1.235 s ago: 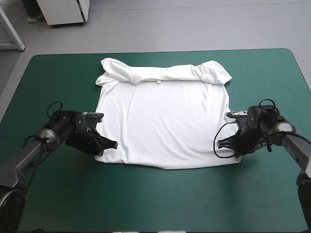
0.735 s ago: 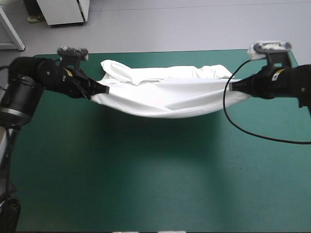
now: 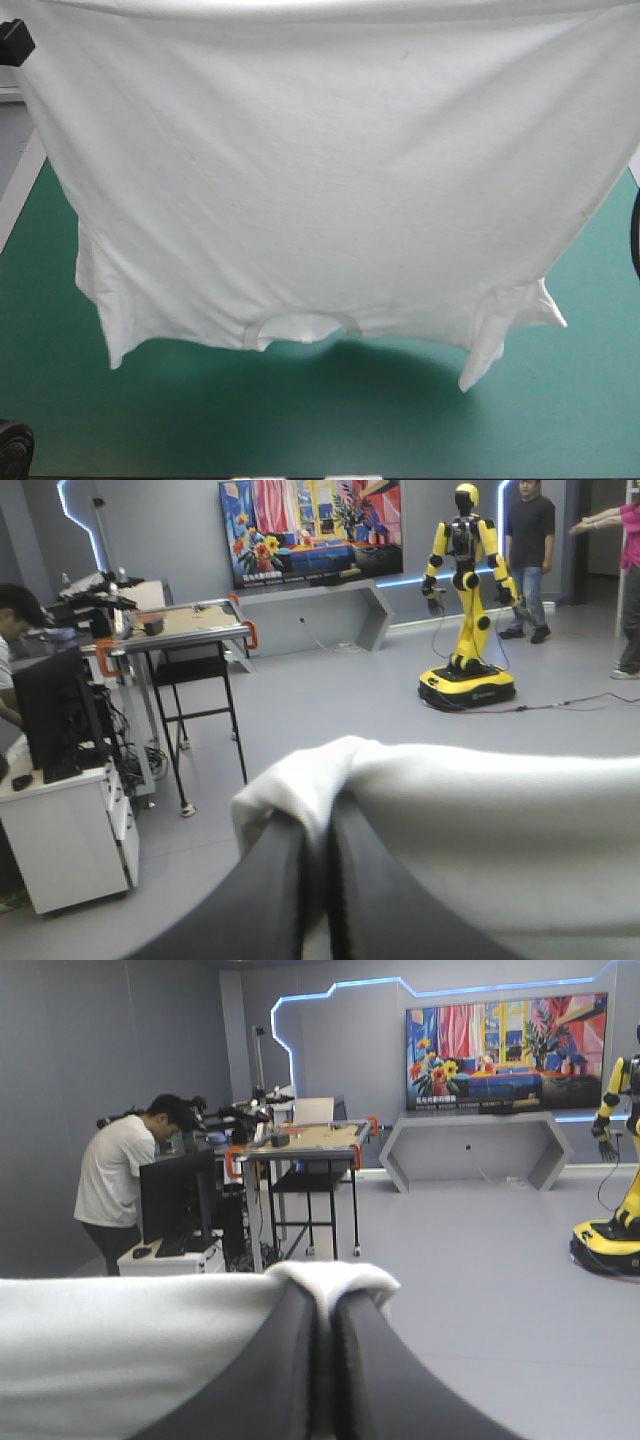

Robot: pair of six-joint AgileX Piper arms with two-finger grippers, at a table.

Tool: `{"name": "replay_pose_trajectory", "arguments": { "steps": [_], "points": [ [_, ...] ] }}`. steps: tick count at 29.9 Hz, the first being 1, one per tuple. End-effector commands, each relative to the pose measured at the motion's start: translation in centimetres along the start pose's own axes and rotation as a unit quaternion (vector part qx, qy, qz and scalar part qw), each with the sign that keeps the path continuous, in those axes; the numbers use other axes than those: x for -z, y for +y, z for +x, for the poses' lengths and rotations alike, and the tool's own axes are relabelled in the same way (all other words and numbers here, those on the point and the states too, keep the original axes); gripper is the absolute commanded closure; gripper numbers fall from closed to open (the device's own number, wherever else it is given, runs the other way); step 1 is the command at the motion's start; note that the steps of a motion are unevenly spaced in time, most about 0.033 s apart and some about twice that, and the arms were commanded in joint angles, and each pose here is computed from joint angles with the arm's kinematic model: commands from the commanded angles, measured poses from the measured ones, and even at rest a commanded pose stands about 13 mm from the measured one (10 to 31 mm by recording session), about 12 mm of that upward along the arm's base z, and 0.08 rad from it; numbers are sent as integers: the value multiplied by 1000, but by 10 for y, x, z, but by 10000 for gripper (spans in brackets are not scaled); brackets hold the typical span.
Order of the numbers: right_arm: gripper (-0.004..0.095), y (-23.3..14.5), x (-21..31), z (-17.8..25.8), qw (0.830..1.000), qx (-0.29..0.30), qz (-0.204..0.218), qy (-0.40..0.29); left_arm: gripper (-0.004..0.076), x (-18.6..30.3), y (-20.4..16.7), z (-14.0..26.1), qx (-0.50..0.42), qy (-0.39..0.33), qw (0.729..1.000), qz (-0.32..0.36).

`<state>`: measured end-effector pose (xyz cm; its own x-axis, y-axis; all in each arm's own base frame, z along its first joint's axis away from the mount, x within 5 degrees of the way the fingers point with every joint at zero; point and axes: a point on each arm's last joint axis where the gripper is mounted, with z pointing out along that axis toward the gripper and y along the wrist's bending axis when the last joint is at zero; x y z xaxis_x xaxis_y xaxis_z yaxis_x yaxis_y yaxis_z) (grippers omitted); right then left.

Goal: Fold the cloth

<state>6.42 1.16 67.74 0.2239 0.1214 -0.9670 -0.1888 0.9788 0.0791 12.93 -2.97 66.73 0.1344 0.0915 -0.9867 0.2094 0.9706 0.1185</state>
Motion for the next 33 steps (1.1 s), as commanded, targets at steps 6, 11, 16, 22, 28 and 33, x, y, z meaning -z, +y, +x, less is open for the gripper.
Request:
{"name": "replay_pose_trajectory", "arguments": {
  "steps": [6, 11, 16, 22, 28, 33],
  "points": [
    [927, 0, -36, -5, 997, 8, -10, -76, 733, -15, 12, -9, -39, -66, 994, -73],
    [927, 3, -99, 21, 997, -9, -45, -55, 733, -68, 5, 15, -32, -23, 998, -46],
    [926, 4, -141, 36, 994, -37, -63, -81, 733, -106, 1, 27, -25, -33, 999, -29],
    [926, 4, -147, 35, 992, -31, -69, -99, 733, -115, 1, 28, -29, -48, 998, -35],
    [926, 6, -134, 26, 991, -26, -73, -111, 733, -115, 1, 26, -28, -58, 997, -34],
    [927, 4, -153, 49, 997, -11, -67, -37, 733, -141, -1, 46, -30, -20, 999, -30]
  ]
}}
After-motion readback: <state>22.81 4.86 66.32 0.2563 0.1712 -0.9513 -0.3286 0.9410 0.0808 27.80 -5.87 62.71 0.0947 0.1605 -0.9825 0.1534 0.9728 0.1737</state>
